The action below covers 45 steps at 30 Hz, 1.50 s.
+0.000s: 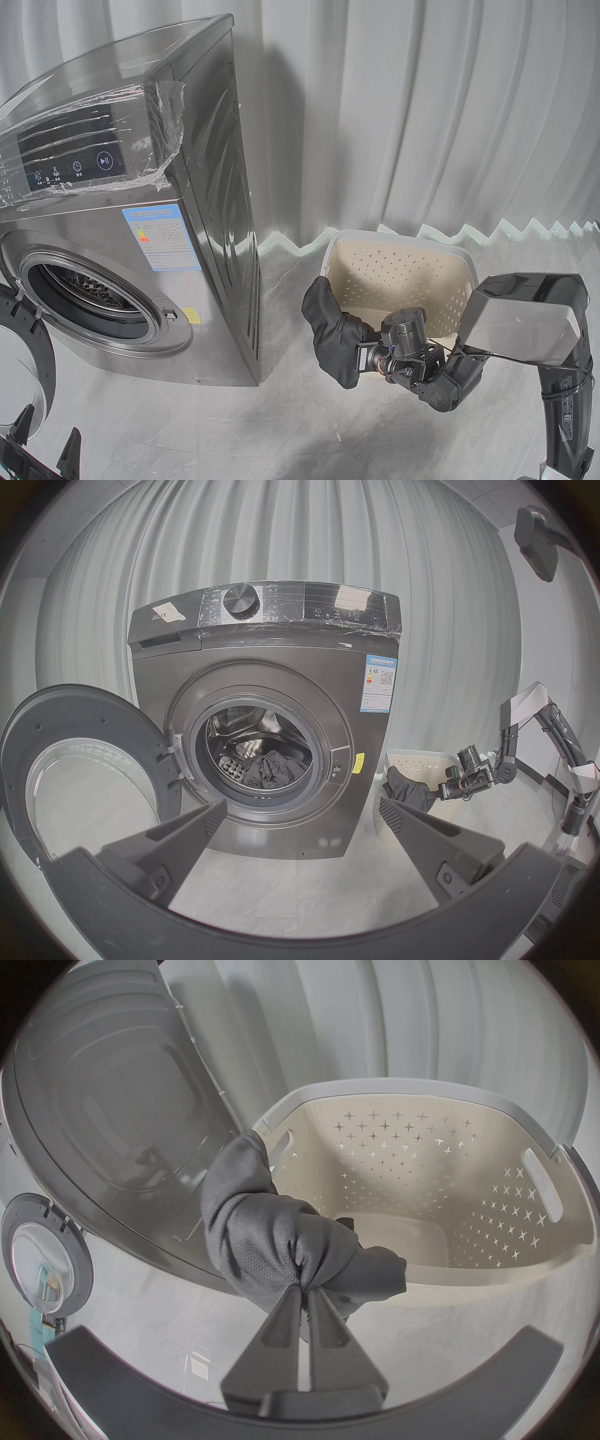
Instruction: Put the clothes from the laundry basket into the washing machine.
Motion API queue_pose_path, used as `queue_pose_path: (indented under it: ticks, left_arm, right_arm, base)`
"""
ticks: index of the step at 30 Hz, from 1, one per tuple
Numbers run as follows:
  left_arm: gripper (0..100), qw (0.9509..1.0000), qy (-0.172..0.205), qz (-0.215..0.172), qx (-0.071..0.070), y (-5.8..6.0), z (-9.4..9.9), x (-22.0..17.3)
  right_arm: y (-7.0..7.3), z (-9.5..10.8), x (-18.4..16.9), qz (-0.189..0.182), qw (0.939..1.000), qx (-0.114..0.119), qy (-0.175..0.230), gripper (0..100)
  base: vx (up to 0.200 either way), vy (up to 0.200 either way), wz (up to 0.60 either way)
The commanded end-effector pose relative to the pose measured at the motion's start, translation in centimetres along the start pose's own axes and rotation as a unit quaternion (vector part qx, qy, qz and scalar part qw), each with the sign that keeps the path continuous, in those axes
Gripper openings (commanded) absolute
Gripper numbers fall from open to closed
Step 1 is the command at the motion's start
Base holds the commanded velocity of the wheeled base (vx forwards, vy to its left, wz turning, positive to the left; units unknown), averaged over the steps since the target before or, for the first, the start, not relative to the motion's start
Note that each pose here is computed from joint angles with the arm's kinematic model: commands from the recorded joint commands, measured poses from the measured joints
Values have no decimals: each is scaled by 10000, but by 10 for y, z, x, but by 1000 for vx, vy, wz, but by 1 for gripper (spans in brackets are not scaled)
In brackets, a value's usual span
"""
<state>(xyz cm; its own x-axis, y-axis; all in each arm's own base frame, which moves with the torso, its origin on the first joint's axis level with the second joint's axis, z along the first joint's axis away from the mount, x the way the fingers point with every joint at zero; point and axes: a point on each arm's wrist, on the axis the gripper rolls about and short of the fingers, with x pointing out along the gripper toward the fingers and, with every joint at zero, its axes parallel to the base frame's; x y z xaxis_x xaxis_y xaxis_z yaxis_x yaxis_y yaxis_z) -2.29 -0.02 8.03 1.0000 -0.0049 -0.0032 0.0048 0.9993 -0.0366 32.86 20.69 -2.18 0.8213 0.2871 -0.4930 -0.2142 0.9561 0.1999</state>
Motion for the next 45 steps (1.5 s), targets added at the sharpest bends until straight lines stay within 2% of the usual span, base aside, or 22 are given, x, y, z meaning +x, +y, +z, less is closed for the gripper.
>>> queue_pose_path:
  ticks: [1, 6, 12, 17, 25, 29, 31, 32, 37, 45]
  left_arm:
    - [100, 10000, -1, 1, -1, 0, -5, 0]
    - [100, 10000, -1, 1, -1, 0, -5, 0]
    - [100, 10000, -1, 1, -1, 0, -5, 0]
    - [100, 10000, -1, 1, -1, 0, -5, 0]
    - [100, 10000, -1, 1, -1, 0, -5, 0]
    - [100, 10000, -1, 1, -1, 0, -5, 0]
    - [100, 10000, -1, 1, -1, 0, -5, 0]
    - [100, 10000, -1, 1, -1, 0, -5, 0]
    - [100, 10000, -1, 1, -1, 0, -5, 0]
    - [100, 10000, -1, 1, -1, 0, -5, 0]
  right_arm:
    - [2, 8, -9, 57, 9999, 3, -133, 0]
    - [5, 24, -37, 181, 9991, -63, -388, 0]
    - [8, 41, -73, 328, 9974, -30, -636, 0]
    - [11, 48, -87, 428, 9963, -16, -748, 0]
    - [12, 44, -84, 436, 9967, -27, -685, 0]
    - [4, 25, -63, 291, 9988, -70, -395, 0]
    - [3, 15, -53, 307, 9987, -107, -398, 0]
    - [2, 12, -50, 320, 9984, -143, -442, 100]
    - [-5, 2, -33, 242, 9980, -298, -501, 100]
    - [-7, 5, -29, 329, 9975, -377, -495, 100]
  base:
    - [0, 0, 0]
    - [0, 0, 0]
    - [0, 0, 0]
    - [0, 0, 0]
    - [0, 0, 0]
    - [0, 0, 0]
    - [0, 0, 0]
    - [0, 0, 0]
    - [0, 0, 0]
    - [0, 0, 0]
